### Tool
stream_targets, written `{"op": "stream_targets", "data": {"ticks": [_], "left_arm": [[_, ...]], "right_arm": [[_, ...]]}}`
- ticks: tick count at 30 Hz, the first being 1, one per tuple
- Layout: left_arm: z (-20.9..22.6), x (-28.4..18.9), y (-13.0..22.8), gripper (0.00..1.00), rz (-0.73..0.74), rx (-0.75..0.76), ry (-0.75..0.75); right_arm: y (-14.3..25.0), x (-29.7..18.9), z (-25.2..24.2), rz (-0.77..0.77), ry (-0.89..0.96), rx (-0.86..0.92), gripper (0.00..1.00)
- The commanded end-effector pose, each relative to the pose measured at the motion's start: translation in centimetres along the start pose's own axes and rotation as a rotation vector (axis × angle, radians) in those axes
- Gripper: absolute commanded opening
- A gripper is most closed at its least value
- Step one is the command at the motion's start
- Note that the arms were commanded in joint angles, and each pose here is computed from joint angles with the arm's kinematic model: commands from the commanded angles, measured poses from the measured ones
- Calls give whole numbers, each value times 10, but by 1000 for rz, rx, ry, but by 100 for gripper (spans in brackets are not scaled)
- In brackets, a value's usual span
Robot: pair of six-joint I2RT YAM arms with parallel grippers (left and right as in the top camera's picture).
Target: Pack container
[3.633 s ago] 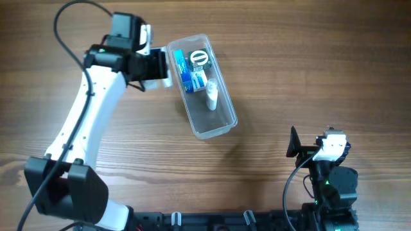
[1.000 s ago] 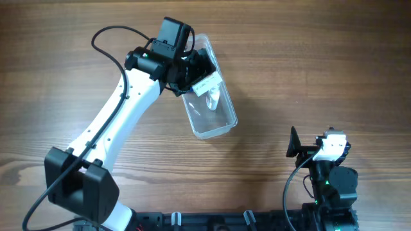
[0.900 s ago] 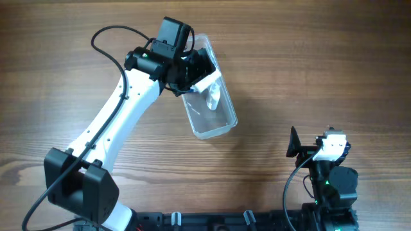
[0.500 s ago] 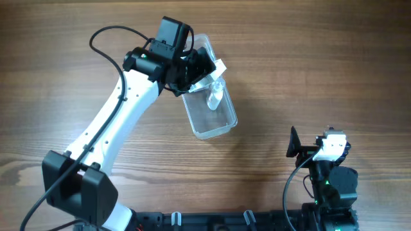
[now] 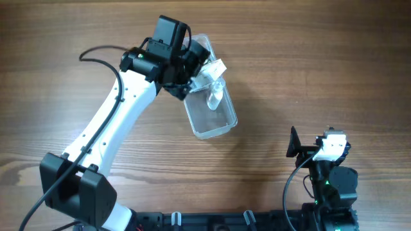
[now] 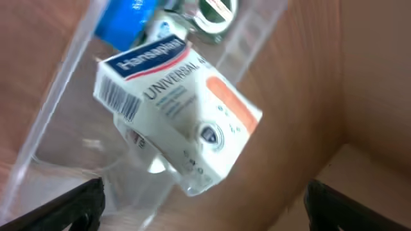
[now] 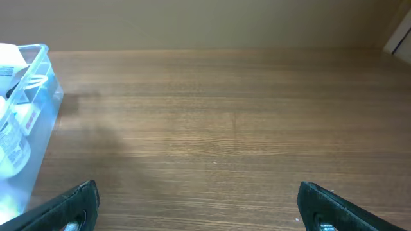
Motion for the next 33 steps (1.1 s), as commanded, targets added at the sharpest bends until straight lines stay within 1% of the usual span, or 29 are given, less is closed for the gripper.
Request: {"op": "stream_targets", "data": {"ticks": [1,4,5,8,10,13,20,26,33], "left_arm": [[-8,-13,-2,100,-95,-391,35],[-8,-12,-3,100,-112,-509,38],[-7,-9,-3,100,-110,-589,36],[-4,-1,-2,100,-108,-724,22],[-3,5,-2,100,-108,-775,9],[-1,16,-4,100,-114,-777,-5],[1,23,-6,100,-117,-780,-19],[9,40,-7,100,-121,-787,-64],[12,48,-4,100,-95,-791,-88]], "right_arm": [[-1,0,0,-11,-2,-10,100],[-1,0,0,-11,-2,-10,100],[-1,0,0,-11,-2,-10,100],[-1,0,0,-11,-2,-10,100],[-1,0,0,-11,-2,-10,100],[-1,0,0,-11,-2,-10,100],[-1,0,0,-11,-2,-10,100],[-1,0,0,-11,-2,-10,100],[-1,0,0,-11,-2,-10,100]]}}
Point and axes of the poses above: each gripper's point midway between its finger pads, its own x axis out along the fingers, its own z axis along the line the jaws close on, y = z × x, the point moved 4 cm from there along -x, back along the fingers, and after that the axes turned 9 degrees about x, right-handed, at the moved point
